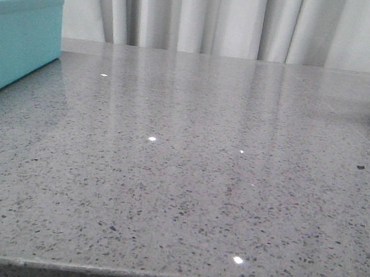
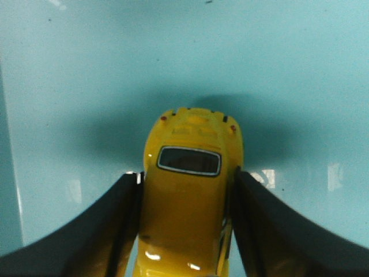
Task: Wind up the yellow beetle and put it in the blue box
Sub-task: 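Lower the car into the blue box and open the left gripper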
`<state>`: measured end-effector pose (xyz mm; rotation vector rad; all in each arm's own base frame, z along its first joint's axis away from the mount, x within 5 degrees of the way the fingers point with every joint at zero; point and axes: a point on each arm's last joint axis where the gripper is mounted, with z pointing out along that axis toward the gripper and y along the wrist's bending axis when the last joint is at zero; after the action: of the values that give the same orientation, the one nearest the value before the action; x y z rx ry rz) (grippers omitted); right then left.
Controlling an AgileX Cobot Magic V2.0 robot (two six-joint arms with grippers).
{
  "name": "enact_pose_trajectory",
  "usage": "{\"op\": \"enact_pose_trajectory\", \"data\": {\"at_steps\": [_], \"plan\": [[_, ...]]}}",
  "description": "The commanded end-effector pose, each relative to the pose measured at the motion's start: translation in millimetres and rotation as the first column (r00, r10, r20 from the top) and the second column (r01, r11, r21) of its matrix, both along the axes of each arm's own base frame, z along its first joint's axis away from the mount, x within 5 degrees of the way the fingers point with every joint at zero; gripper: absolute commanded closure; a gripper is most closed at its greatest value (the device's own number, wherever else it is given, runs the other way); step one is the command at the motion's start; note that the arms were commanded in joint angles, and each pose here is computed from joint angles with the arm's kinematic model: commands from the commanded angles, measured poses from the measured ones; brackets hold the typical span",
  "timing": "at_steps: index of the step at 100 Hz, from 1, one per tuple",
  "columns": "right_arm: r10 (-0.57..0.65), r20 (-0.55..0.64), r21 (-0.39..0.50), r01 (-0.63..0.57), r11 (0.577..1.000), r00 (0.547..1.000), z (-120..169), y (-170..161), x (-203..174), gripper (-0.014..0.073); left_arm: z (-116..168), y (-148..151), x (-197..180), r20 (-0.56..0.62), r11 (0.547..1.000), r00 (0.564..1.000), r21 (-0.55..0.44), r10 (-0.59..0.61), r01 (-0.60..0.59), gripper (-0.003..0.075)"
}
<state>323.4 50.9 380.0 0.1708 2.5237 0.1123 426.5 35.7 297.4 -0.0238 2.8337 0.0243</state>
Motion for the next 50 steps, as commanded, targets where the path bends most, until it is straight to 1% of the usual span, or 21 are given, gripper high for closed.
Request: {"op": "enact_pose_trajectory", "data": {"at_steps": [1, 7, 29, 39, 50], "plan": [[0.009, 0.126, 0.008, -0.01, 1.0, 0.992, 27, -1, -9, 0.0097, 30, -1, -10, 0.064, 1.0, 0.998, -0.003, 0.001, -0.001, 0.0326], [0.009, 0.127, 0.009, -0.01, 1.0, 0.992, 27, -1, -9, 0.0097, 31, -1, -10, 0.065, 1.0, 0.998, -0.003, 0.001, -0.001, 0.0306], [0.009, 0.126, 0.009, -0.01, 1.0, 0.992, 27, -1, -9, 0.0097, 33, -1, -11, 0.073, 1.0, 0.997, -0.003, 0.001, -0.001, 0.0305], [0.009, 0.126, 0.009, -0.01, 1.0, 0.992, 27, -1, -9, 0.0097, 40, -1, -14, 0.095, 1.0, 0.995, -0.001, 0.001, -0.001, 0.0305], [0.009, 0.125, 0.009, -0.01, 1.0, 0.992, 27, -1, -9, 0.0097, 56, -2, -21, 0.151, 1.0, 0.989, 0.004, -0.001, 0.0, 0.0306]]}}
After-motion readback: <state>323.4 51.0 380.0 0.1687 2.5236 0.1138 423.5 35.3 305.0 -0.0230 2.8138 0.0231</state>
